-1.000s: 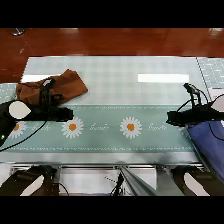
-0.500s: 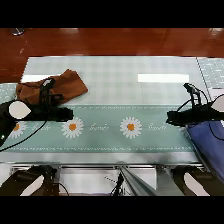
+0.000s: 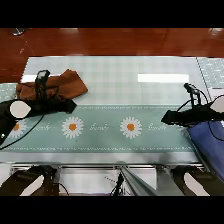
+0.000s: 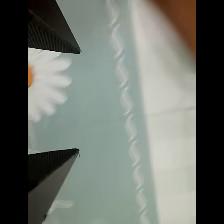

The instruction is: Fold the shirts.

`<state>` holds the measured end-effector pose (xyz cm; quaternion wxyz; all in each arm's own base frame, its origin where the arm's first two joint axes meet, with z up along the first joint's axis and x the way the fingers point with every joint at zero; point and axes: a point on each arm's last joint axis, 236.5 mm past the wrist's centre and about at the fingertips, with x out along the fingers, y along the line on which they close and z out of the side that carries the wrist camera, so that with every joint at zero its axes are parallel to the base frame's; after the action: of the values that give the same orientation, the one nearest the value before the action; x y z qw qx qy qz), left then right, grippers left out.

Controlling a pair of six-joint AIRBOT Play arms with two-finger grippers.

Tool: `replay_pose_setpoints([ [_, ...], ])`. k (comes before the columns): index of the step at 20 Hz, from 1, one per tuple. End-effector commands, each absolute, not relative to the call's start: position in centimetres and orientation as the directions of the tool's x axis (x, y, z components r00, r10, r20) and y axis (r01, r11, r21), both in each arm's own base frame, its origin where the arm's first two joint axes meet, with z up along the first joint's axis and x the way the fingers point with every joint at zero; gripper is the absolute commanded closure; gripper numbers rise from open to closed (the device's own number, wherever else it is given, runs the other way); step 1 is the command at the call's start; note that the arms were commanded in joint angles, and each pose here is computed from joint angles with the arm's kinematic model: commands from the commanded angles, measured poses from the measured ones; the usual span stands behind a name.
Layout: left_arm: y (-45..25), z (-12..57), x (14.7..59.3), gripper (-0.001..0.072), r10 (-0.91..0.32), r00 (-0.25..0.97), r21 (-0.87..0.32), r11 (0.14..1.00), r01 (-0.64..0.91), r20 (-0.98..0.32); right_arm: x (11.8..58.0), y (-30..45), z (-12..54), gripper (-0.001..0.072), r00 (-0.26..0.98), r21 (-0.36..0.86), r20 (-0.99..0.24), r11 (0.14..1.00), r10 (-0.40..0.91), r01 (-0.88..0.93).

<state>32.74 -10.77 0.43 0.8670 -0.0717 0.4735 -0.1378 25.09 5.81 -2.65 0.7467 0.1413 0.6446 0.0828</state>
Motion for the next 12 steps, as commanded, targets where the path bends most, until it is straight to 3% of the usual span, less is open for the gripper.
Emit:
replay_pose_setpoints([
  [1,-3.6,3.8,37.0,0.0003,-0.060,0.668,0.042,0.990,0.136,-0.742,25.2,4.6,-3.1,0.0074,0.162,0.266,-0.954,0.962,0.254,0.058],
  [3,4.2,5.7,37.6,0.0005,0.139,0.683,0.128,0.989,-0.067,-0.717,25.3,4.6,-3.1,0.0075,0.163,0.267,-0.954,0.962,0.253,0.067],
  [5,10.9,5.0,36.5,0.0005,0.247,0.642,0.079,0.957,-0.279,-0.725,25.4,4.7,-3.0,0.0076,0.171,0.272,-0.951,0.959,0.257,0.074],
  [9,14.6,-1.3,35.3,0.0006,0.171,0.525,-0.154,0.841,-0.518,-0.834,26.4,4.8,-2.8,0.0077,0.212,0.283,-0.942,0.956,0.261,0.078],
  [12,13.2,-6.8,35.4,0.0006,0.089,0.425,-0.170,0.828,-0.535,-0.901,26.3,4.8,-2.8,0.0077,0.209,0.288,-0.942,0.952,0.262,0.107],
])
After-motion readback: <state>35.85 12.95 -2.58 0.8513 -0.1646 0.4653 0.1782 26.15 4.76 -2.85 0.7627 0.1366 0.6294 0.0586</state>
